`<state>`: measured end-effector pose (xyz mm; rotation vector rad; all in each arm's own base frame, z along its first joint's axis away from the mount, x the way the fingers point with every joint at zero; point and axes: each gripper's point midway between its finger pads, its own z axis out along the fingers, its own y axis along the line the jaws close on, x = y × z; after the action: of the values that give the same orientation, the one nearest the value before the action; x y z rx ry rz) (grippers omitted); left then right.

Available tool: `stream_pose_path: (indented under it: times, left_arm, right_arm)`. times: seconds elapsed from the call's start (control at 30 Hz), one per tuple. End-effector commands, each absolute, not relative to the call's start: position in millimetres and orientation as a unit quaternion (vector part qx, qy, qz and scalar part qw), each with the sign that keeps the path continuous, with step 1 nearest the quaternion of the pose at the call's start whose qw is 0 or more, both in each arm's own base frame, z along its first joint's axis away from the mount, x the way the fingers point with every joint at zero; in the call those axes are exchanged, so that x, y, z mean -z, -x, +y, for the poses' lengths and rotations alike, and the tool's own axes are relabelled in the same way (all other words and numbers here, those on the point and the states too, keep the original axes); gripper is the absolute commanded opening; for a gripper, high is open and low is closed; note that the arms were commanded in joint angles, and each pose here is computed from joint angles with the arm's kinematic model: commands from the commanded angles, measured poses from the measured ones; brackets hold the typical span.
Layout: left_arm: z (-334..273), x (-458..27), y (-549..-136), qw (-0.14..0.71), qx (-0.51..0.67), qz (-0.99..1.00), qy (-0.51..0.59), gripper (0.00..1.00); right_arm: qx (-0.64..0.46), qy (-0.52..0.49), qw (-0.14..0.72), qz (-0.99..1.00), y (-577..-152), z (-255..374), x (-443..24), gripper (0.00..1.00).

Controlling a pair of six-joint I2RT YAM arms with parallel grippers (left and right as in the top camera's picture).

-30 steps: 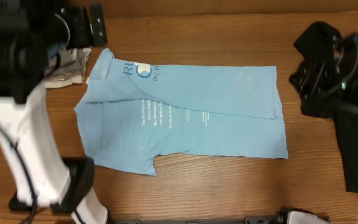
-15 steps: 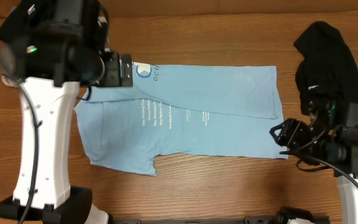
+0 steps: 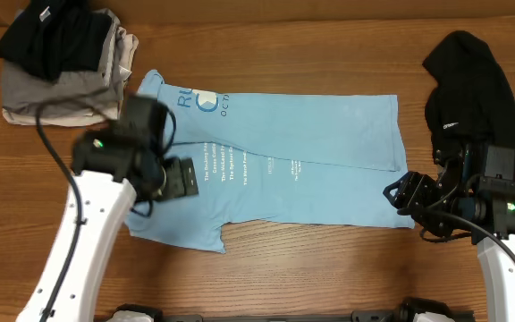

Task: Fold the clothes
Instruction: 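Move both grippers to the shirt's near bottom hem corners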

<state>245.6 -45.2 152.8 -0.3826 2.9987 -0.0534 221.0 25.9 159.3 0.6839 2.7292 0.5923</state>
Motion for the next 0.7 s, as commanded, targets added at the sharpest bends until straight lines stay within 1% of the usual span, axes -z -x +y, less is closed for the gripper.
stream_pose_path:
  times: [0.0, 0.1, 0.23, 0.4, 0.57, 0.6, 0.63, 0.67]
  left_arm:
    - [-47, -116, -222, 0.012, 0.019, 0.984, 0.177, 0.89]
    - [-45, -87, -206, -0.014, 0.011, 0.976, 0.217, 0.81]
    - [-48, -62, -190, -0.040, 0.017, 0.967, 0.250, 0.72]
    - [-52, -25, -185, -0.033, 0.037, 0.961, 0.272, 0.68]
    - [-61, -4, -175, -0.042, 0.066, 0.959, 0.272, 0.63]
    - [-61, -2, -173, -0.044, 0.066, 0.959, 0.272, 0.60]
    - [-61, 0, -171, -0.046, 0.065, 0.959, 0.272, 0.55]
    - [-60, 1, -170, -0.047, 0.065, 0.959, 0.272, 0.53]
  right_arm:
    - [-0.195, -0.237, 0.132, 0.942, -222, 23, -156, 0.67]
    - [-0.194, -0.238, 0.129, 0.943, -222, 23, -155, 0.67]
    - [-0.187, -0.241, 0.125, 0.944, -222, 20, -152, 0.66]
    - [-0.184, -0.244, 0.109, 0.946, -224, 20, -145, 0.67]
    - [-0.181, -0.248, 0.093, 0.947, -225, 19, -138, 0.67]
    - [-0.181, -0.248, 0.091, 0.947, -225, 19, -137, 0.66]
    - [-0.181, -0.249, 0.089, 0.947, -226, 19, -136, 0.66]
    - [-0.180, -0.249, 0.088, 0.947, -226, 19, -136, 0.66]
